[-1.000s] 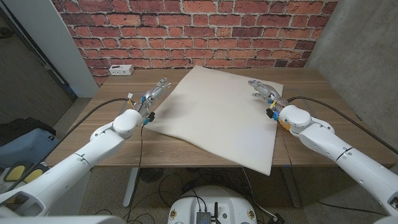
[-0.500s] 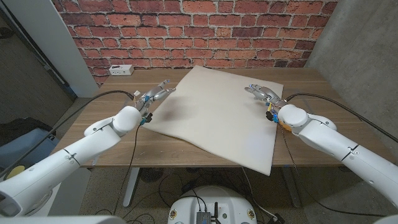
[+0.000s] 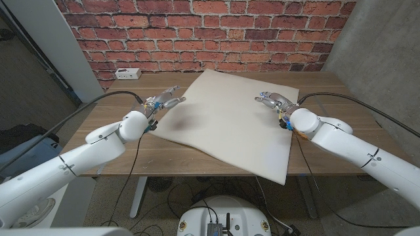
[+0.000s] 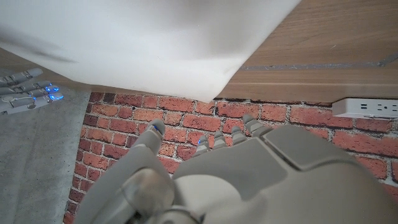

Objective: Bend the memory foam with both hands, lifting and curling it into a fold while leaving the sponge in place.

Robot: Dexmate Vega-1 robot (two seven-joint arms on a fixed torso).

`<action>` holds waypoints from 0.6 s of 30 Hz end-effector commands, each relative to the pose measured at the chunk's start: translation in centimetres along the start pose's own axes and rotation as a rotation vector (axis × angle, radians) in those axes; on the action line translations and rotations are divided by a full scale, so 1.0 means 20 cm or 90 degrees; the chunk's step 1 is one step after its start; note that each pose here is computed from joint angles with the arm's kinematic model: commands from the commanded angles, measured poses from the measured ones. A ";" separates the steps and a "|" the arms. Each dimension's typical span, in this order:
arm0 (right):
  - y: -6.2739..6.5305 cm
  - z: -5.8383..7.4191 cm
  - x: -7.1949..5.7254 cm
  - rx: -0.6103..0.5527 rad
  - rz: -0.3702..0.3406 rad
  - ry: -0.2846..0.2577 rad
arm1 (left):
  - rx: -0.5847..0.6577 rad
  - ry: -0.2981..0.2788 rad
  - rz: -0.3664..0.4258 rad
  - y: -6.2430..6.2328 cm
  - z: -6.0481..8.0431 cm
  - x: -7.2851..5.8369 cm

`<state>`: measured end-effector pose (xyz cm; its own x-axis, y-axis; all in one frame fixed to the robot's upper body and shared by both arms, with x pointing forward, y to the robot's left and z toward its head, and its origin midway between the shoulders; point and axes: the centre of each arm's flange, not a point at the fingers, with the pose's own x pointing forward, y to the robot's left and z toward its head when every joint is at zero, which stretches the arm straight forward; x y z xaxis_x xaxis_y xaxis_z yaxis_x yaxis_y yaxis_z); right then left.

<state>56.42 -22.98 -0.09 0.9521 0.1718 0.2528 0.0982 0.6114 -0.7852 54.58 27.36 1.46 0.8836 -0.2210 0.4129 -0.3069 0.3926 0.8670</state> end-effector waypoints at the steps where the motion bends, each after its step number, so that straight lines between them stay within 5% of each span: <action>1: 0.05 0.05 -0.07 -0.067 -0.004 0.013 | 0.078 0.009 0.003 0.01 0.04 -0.08; 18: 0.19 0.06 -0.21 -0.151 -0.049 -0.007 | 0.162 0.015 0.028 0.02 0.06 -0.22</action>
<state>54.18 -21.22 -2.04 0.9454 0.1608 0.2834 0.1715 0.4941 -0.8524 51.83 27.39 0.81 0.8846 -0.1980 0.4221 -0.3711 0.2489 0.8946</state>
